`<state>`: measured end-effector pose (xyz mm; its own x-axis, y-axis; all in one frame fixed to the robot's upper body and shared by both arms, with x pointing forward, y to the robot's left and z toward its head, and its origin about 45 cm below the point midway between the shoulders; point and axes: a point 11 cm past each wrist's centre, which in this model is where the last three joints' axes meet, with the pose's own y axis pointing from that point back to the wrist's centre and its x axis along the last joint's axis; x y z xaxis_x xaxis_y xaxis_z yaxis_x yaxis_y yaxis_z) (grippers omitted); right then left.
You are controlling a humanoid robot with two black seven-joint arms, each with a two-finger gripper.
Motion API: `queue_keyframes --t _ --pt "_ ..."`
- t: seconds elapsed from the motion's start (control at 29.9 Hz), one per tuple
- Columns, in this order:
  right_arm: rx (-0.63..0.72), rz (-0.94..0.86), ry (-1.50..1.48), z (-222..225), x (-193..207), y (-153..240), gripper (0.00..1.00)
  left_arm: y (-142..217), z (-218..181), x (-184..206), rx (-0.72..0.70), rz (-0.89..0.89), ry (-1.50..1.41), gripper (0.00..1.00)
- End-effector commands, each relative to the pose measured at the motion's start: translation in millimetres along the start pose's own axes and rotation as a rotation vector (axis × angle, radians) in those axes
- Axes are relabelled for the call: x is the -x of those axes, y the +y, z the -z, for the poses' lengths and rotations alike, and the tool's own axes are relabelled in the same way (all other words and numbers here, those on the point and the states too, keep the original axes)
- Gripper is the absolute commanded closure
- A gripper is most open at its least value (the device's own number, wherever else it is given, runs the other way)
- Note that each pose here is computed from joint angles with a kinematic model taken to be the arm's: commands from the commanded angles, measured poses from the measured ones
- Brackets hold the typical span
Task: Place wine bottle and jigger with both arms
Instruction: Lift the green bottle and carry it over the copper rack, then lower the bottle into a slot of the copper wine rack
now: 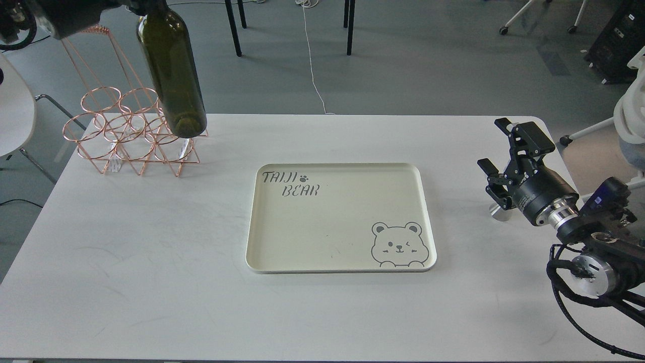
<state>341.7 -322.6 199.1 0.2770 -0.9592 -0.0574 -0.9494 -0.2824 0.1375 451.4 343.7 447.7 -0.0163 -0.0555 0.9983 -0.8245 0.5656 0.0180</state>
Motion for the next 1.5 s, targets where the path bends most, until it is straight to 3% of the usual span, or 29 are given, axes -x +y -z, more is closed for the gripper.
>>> queue_keyframes --t 0.0,0.2,1.47 --pt "0.002 -0.002 -0.001 -1.0 -0.4 0.6 0.01 8.0 22.1 3.0 -0.069 0.0 0.006 0.94" --pt "0.002 -0.002 0.001 -1.1 -0.8 0.6 0.01 15.4 42.5 12.2 -0.137 -0.014 -0.001 0.94" --pt "0.001 -0.003 -0.002 -1.0 -0.6 0.4 0.01 -7.4 36.0 50.9 -0.129 0.024 0.025 0.92"
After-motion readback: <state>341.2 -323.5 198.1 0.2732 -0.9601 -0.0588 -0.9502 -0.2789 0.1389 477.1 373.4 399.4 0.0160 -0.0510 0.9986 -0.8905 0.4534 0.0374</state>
